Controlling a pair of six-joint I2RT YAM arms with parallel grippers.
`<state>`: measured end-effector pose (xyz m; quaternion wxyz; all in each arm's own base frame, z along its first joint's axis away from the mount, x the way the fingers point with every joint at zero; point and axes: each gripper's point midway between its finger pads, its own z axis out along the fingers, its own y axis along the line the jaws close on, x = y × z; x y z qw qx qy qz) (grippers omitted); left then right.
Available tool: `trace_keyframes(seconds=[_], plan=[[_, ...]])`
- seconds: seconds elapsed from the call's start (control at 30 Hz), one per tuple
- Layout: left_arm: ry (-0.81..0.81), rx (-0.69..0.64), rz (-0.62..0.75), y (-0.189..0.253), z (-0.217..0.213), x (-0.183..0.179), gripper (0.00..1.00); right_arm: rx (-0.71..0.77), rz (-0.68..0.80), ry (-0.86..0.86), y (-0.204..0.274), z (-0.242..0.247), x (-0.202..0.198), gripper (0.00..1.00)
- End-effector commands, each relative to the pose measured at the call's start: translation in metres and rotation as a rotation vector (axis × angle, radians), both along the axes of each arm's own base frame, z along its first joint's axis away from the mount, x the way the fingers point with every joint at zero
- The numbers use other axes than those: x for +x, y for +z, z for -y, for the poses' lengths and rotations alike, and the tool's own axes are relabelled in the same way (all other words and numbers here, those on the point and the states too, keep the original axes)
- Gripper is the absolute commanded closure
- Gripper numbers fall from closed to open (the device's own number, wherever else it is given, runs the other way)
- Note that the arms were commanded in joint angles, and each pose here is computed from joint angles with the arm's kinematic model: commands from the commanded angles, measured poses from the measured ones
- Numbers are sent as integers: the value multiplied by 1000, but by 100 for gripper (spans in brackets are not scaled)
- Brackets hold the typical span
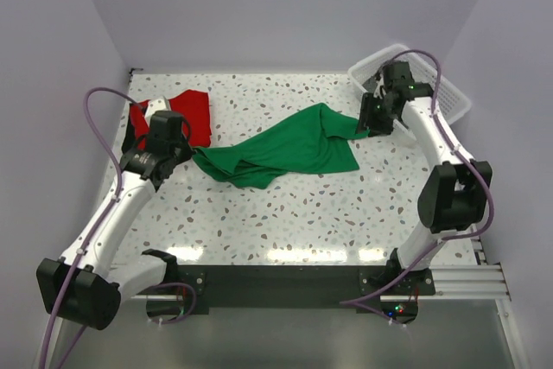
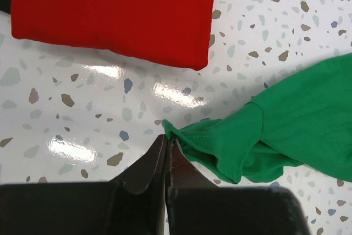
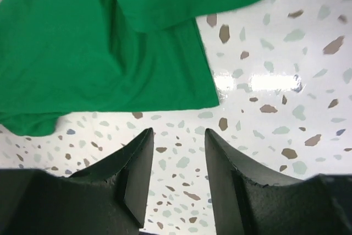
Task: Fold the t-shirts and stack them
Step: Flatten the tshirt out
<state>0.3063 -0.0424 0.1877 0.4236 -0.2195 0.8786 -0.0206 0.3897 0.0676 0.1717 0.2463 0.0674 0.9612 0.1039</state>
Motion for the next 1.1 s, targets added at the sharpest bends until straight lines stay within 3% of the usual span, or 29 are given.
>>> trace_keyframes(seconds=[0.0, 0.27, 0.6, 1.07], plan=[[-13, 3, 37, 11, -1, 2, 100, 7, -178, 26, -54, -1, -27, 54], [-16, -44, 37, 3, 5, -2, 100, 54, -274, 52, -119, -9, -55, 55], [-15, -35, 40, 8, 2, -6, 100, -58, -241, -17, -139, 15, -28, 58], [-13, -29, 38, 11, 0, -9, 100, -3, -233, -6, -155, 8, -12, 64]])
